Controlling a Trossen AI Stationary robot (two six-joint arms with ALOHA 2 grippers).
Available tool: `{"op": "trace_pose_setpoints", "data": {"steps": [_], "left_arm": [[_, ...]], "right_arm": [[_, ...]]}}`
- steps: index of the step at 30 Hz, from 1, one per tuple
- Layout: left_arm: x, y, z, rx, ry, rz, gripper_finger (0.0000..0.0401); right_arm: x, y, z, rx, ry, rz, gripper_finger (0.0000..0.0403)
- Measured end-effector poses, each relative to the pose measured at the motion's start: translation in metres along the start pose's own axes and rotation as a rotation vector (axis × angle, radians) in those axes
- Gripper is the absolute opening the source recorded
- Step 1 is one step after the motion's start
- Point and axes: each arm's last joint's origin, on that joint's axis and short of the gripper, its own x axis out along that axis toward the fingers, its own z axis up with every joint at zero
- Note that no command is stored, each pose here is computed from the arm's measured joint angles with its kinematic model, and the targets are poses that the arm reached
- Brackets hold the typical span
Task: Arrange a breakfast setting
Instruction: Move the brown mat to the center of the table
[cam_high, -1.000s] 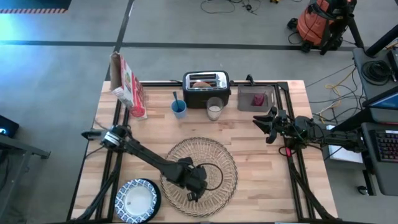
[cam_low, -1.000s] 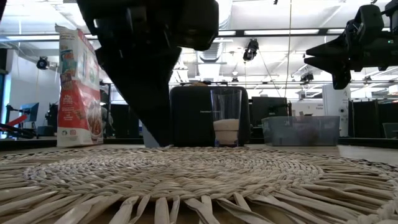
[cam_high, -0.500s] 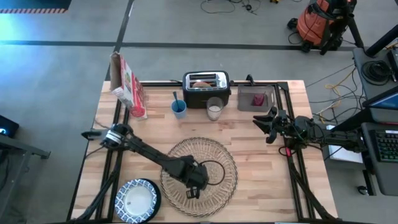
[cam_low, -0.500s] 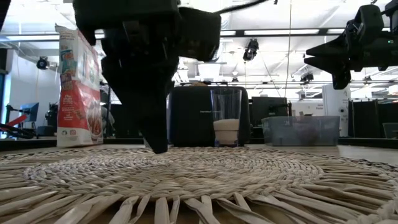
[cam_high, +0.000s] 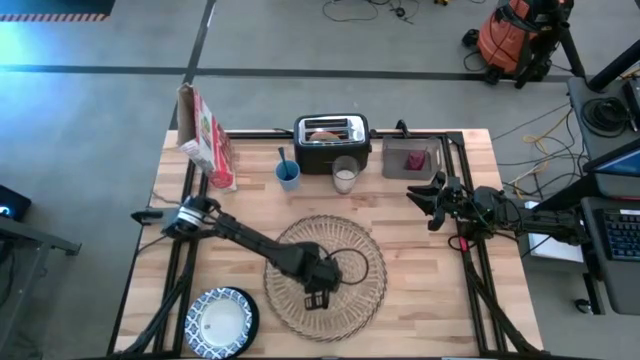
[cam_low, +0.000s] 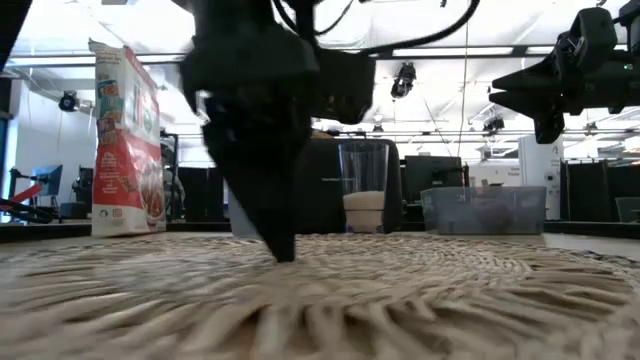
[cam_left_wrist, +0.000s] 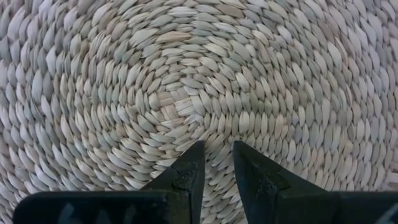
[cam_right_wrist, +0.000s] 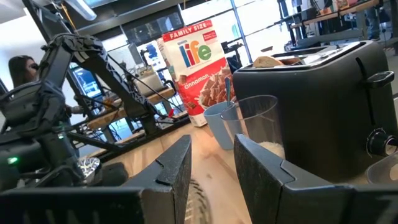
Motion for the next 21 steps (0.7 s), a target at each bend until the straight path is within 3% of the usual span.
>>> {"op": "trace_pose_setpoints", "data": {"steps": [21], "left_arm": [[0.005,0.052,0.030,-0.019,-0.075,0.023,0.0068]], "right_arm": [[0.000,0.000,0.000,0.000,0.000,0.000,0.0112]]}}
